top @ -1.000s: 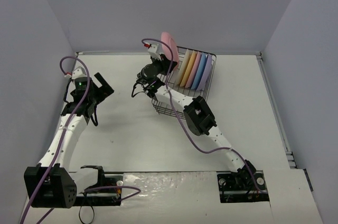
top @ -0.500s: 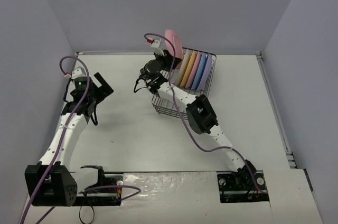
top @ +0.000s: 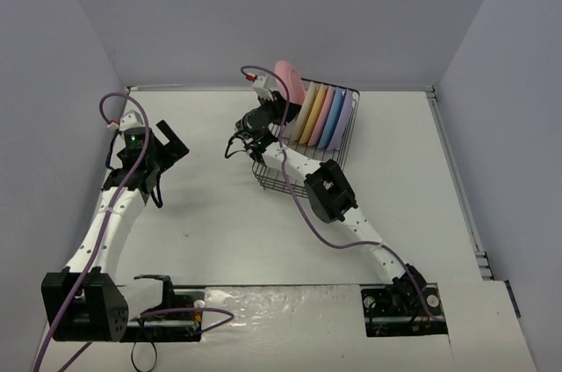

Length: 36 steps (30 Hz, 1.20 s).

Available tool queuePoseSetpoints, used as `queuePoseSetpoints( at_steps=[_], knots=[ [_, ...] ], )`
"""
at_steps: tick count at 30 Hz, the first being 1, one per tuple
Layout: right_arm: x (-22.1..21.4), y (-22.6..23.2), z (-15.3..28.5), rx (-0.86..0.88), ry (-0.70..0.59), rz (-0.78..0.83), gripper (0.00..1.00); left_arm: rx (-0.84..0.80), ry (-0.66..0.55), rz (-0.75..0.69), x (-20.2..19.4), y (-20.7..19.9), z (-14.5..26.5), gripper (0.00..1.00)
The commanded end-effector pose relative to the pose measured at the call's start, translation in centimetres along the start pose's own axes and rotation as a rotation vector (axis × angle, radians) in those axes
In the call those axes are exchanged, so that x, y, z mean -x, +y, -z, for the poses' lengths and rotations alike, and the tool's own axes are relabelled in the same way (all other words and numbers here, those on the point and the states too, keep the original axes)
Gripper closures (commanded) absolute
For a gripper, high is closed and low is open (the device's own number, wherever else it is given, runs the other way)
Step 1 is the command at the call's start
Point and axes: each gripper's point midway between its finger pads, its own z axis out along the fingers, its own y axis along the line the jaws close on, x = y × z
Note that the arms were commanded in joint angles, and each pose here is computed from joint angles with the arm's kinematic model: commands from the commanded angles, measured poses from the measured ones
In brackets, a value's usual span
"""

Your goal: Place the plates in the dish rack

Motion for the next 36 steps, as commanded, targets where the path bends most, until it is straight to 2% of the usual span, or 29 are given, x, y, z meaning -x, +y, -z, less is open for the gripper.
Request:
queuePoseSetpoints(
  at_steps=[1, 11, 14, 21, 30, 33, 36],
  knots=[
    [-1.8, -3.4, 3.7, -0.090, 0.328, -0.259, 1.00, -0.052, -0.059, -0.003, 2.0, -1.3, 0.1, 0.03],
    [-1.8, -2.4, 6.2, -0.036, 0.318, -0.335, 1.00, -0.068, -0.049, -0.002, 1.8, -1.6, 0.3, 0.03],
    [-1.6, -2.5, 6.8, -0.021, 0.317, -0.351, 0.93, -0.070, -0.051, -0.001, 1.9, -1.6, 0.4, 0.03],
    [-1.3, -3.2, 6.9, -0.010, 0.318, -0.380, 0.63, -0.071, -0.054, -0.003, 1.9, -1.6, 0.6, 0.03],
    [-0.5, -3.8, 7.5, 0.015, 0.320, -0.400, 0.55, -0.073, -0.047, -0.004, 1.8, -1.7, 0.3, 0.03],
    [-0.1, -4.0, 8.0, 0.033, 0.318, -0.407, 0.48, -0.073, -0.046, -0.004, 1.7, -1.7, 0.2, 0.03],
    [0.8, -4.6, 8.9, 0.057, 0.314, -0.421, 0.35, -0.075, -0.047, -0.006, 1.8, -1.7, 0.2, 0.03]
  ],
)
